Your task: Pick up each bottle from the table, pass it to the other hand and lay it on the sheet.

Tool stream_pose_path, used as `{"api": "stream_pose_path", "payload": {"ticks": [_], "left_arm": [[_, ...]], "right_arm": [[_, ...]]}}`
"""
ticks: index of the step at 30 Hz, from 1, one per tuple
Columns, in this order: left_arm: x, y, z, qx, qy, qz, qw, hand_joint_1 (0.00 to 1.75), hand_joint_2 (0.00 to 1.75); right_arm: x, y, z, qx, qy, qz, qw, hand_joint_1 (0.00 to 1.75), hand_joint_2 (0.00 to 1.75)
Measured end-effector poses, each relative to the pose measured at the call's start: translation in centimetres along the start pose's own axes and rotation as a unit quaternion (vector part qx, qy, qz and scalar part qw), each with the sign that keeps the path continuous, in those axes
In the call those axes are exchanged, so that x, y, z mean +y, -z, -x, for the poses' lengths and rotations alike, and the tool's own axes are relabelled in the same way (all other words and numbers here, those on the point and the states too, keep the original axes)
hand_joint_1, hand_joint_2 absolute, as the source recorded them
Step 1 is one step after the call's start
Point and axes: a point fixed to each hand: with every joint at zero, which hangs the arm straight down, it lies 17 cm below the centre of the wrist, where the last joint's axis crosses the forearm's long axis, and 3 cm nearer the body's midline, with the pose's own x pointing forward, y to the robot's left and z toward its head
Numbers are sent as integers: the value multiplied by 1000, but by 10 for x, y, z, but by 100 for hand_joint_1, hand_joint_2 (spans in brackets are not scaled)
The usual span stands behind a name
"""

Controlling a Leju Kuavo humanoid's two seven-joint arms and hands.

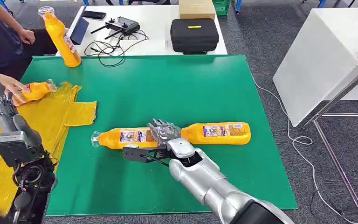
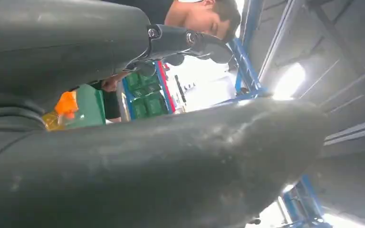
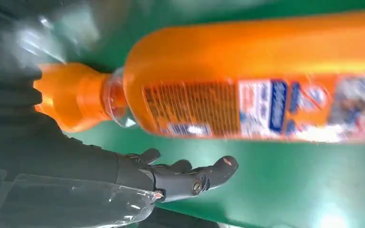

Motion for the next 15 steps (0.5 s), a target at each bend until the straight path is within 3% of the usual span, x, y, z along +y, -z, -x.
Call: {"api": "stream_pose_path", "payload": {"ticks": [6,7,8,9,10,15], "left_arm": [[6,-11,-10,-7,-9,-5,1000,0,0],[7,-13,-12,-9,-10,-6,1000,0,0],[8,-15,-14,-10,-11,-6,1000,0,0],[9,-16,-15,-11,-13,-6,1000,0,0],[10,-17,-16,-12,-15,-7,1000,0,0],[10,-18,-24,-18,-21,-10,1000,0,0]], "right_arm": [[21,-3,10,18,-33,-35,999,0,175],[25,-3,11,21,-37,-40,998,14,175],[27,-4,12,22,-40,-42,998,14,175],[29,-4,13,23,-43,-46,998,168,175],[31,-4,14,25,-45,-48,998,175,175],[45,-7,20,32,-49,-65,996,175,175]]}}
